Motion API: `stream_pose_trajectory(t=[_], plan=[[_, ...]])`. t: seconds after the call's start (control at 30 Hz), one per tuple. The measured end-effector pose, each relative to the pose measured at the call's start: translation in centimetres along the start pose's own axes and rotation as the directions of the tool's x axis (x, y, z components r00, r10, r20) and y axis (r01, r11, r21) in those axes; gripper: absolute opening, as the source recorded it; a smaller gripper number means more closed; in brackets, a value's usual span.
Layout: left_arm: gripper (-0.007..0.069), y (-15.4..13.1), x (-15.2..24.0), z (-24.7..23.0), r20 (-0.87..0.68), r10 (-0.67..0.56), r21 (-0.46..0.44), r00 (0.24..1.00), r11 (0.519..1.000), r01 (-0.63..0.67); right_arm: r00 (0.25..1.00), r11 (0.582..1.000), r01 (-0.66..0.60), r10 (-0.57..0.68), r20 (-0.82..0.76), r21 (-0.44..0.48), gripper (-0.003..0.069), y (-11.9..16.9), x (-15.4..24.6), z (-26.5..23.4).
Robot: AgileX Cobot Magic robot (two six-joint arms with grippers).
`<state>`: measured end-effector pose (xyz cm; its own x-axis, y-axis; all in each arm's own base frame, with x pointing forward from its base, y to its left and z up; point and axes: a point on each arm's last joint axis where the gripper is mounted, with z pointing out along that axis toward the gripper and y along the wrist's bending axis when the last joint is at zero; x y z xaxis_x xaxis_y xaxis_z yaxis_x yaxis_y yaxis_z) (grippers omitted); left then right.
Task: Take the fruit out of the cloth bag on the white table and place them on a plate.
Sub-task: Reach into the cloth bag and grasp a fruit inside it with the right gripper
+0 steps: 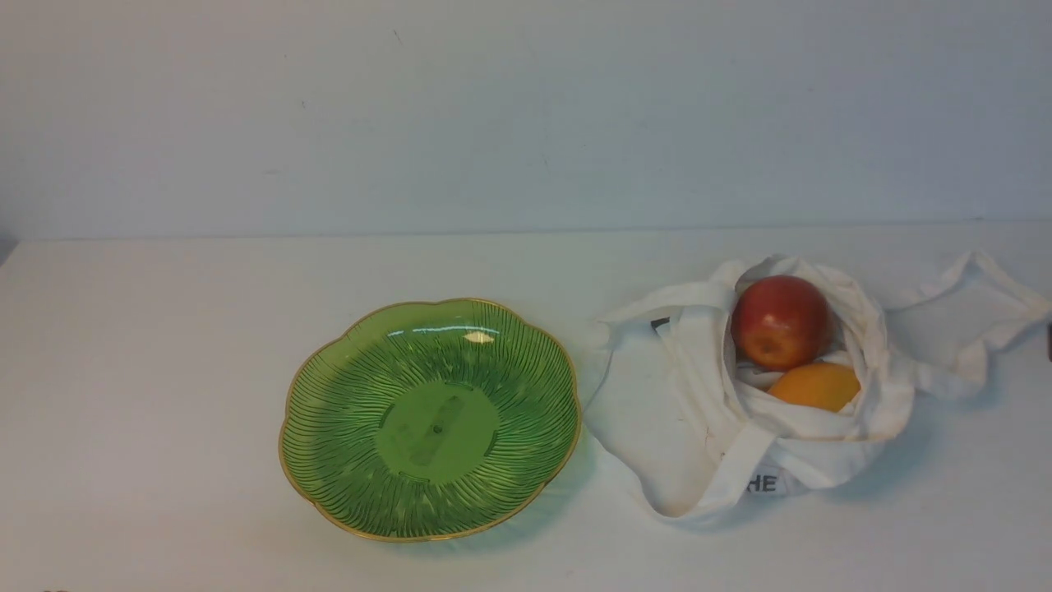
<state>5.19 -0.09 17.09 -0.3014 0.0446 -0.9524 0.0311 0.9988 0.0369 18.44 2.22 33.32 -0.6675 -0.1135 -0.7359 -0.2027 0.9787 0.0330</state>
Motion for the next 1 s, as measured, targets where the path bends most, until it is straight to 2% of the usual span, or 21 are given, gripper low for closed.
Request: stream_pose_trajectory(t=[0.07, 0.27, 0.4, 0.43, 0.5, 0.53, 0.6, 0.63, 0.7, 0.73, 0.87, 1.0], plan=[[-0.0008, 0.0, 0.0, 0.0, 0.0, 0.0, 0.0, 1.0, 1.0, 0.0, 0.996, 0.998, 0.056, -0.058, -0.061, -0.035, -0.0013, -0.2, -1.8, 2.6], [-0.0008, 0.0, 0.0, 0.0, 0.0, 0.0, 0.0, 1.0, 1.0, 0.0, 0.989, 0.991, 0.065, -0.079, -0.122, -0.116, -0.0002, -0.4, -4.2, 7.2], [-0.0008, 0.0, 0.0, 0.0, 0.0, 0.0, 0.0, 1.0, 1.0, 0.0, 0.984, 0.989, 0.064, -0.085, -0.157, -0.136, 0.0074, -0.7, -5.2, 10.0], [-0.0008, 0.0, 0.0, 0.0, 0.0, 0.0, 0.0, 1.0, 1.0, 0.0, 0.982, 0.988, 0.068, -0.091, -0.166, -0.141, 0.0104, -0.7, -5.5, 10.9], [-0.0008, 0.0, 0.0, 0.0, 0.0, 0.0, 0.0, 1.0, 1.0, 0.0, 0.977, 0.984, 0.085, -0.113, -0.18, -0.155, 0.0211, -0.4, -6.2, 12.8], [-0.0008, 0.0, 0.0, 0.0, 0.0, 0.0, 0.0, 1.0, 1.0, 0.0, 0.972, 0.98, 0.103, -0.136, -0.191, -0.171, 0.0295, 0.0, -6.7, 14.4], [-0.0008, 0.0, 0.0, 0.0, 0.0, 0.0, 0.0, 1.0, 1.0, 0.0, 0.964, 0.973, 0.138, -0.175, -0.201, -0.182, 0.0395, 0.6, -7.0, 15.9], [-0.0008, 0.0, 0.0, 0.0, 0.0, 0.0, 0.0, 1.0, 1.0, 0.0, 0.963, 0.973, 0.143, -0.18, -0.202, -0.183, 0.0421, 0.7, -7.0, 16.1], [-0.0008, 0.0, 0.0, 0.0, 0.0, 0.0, 0.0, 1.0, 1.0, 0.0, 0.937, 0.958, 0.226, -0.264, -0.231, -0.177, 0.058, 1.3, -7.3, 18.9], [-0.0008, 0.0, 0.0, 0.0, 0.0, 0.0, 0.0, 1.0, 1.0, 0.0, 0.928, 0.954, 0.245, -0.282, -0.243, -0.17, 0.0624, 1.3, -7.3, 19.8], [-0.0008, 0.0, 0.0, 0.0, 0.0, 0.0, 0.0, 1.0, 1.0, 0.0, 0.901, 0.95, 0.273, -0.308, -0.306, -0.153, 0.0685, 1.4, -6.7, 23.0], [-0.0008, 0.0, 0.0, 0.0, 0.0, 0.0, 0.0, 1.0, 1.0, 0.0, 0.886, 0.945, 0.289, -0.325, -0.331, -0.154, 0.0691, 1.7, -6.0, 24.5]])
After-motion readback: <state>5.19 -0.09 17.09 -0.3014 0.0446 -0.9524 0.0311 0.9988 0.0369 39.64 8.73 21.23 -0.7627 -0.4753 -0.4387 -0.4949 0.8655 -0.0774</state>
